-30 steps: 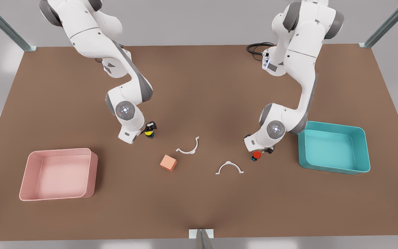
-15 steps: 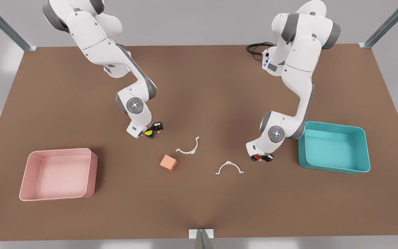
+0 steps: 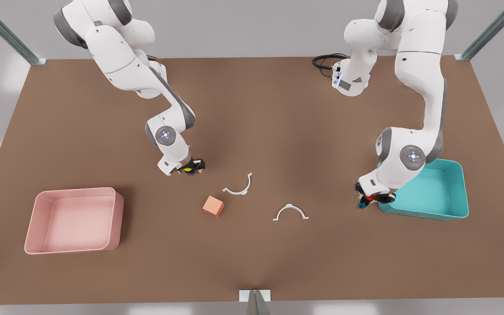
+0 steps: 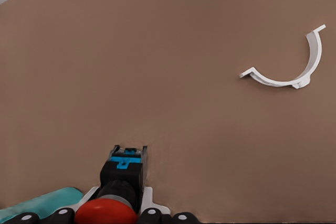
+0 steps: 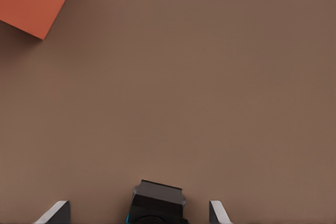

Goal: Place the red button in the blue storage box with the left arm, and place the yellow button in the pink storage box with the right arm

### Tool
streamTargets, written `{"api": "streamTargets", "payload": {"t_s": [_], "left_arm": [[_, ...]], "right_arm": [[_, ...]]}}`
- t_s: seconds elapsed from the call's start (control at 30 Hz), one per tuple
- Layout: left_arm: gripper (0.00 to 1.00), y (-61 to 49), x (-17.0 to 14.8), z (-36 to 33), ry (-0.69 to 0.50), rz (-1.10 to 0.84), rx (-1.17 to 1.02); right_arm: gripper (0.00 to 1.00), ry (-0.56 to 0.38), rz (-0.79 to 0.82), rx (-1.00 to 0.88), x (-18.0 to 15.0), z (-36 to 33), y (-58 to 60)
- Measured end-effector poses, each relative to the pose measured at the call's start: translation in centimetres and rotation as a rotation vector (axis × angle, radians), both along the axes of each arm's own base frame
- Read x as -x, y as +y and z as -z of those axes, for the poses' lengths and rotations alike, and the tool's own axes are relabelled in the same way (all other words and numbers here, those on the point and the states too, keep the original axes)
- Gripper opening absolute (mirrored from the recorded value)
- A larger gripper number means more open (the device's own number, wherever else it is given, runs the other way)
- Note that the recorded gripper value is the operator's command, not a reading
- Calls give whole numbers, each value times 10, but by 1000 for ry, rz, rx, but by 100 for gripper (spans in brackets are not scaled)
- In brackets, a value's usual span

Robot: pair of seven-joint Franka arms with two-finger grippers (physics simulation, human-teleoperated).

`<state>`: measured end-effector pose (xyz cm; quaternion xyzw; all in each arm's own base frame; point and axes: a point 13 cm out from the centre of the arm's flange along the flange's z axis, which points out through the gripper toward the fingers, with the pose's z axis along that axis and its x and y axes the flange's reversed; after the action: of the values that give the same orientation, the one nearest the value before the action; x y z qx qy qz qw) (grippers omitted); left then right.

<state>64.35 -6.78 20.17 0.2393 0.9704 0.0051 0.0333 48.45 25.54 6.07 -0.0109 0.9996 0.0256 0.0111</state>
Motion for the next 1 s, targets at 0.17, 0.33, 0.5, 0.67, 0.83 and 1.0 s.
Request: {"api": "streamTargets", "payload": {"t_s": [0.17, 0.33, 0.5, 0.67, 0.83, 1.0], "left_arm": [[50, 117, 63, 7, 140, -37, -25], [100, 172, 96, 55, 240, 22, -32], [100, 178, 81, 47, 220, 118, -38], [100, 110, -34, -143, -23, 114, -43], [100, 85, -4, -285, -134, -40, 46], [100, 81, 13, -287, -75, -156, 80]], "right_arm": [[88, 12, 17, 2, 8, 7, -3], [57, 18, 26, 3, 12, 10, -3], [46, 12, 24, 4, 11, 9, -3], [46, -82, 25, -11, -30, -44, 5], [46, -139, 98, 0, -88, -95, -45], [46, -153, 165, 32, -140, -134, -126]]}}
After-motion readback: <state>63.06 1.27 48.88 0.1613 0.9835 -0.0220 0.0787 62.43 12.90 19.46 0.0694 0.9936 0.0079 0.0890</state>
